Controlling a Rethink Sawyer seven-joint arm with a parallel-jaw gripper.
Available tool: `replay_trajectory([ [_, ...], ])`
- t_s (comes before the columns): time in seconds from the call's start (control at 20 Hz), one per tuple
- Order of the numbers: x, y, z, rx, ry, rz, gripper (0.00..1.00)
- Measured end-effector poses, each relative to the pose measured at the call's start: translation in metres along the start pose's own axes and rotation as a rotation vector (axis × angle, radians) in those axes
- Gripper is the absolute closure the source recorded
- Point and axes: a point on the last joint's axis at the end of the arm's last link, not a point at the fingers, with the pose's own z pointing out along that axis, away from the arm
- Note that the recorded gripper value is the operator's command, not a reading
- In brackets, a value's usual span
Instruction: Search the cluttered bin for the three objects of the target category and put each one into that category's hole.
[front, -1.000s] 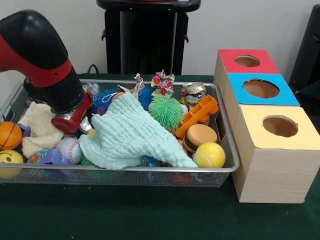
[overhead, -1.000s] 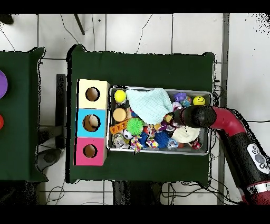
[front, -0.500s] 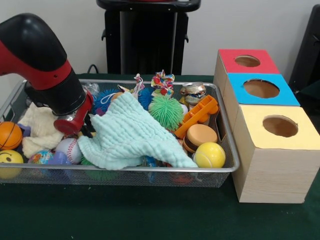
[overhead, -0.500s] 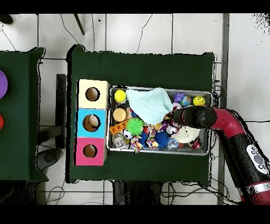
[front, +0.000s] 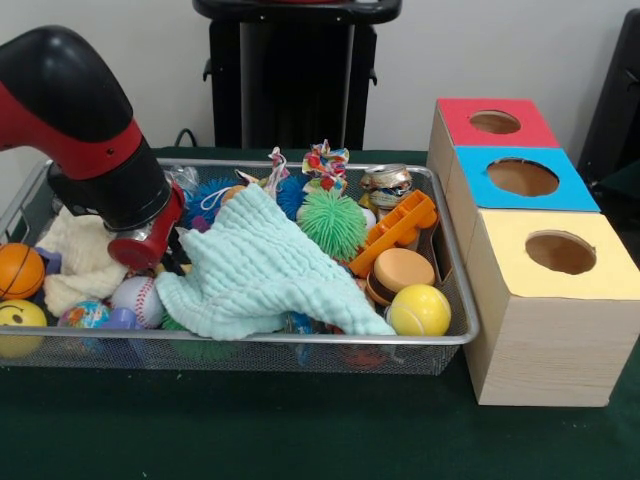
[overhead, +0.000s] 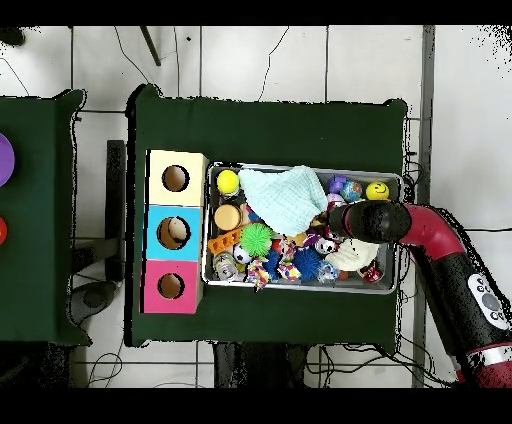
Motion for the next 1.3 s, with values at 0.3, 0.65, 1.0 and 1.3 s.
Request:
replay_trajectory([
  [0.3,-0.001,-0.001,-0.002,0.002,0.006,-0.004,1.0],
  [0.65,-0.012,0.008,-0.026,-0.003,0.017,-0.026,1.0],
  [1.0,-0.06,0.011,-0.097,0.011,-0.043,-0.033,1.0],
  [1.3,-0.095,0.01,-0.129,0.03,-0.079,-0.046,1.0],
])
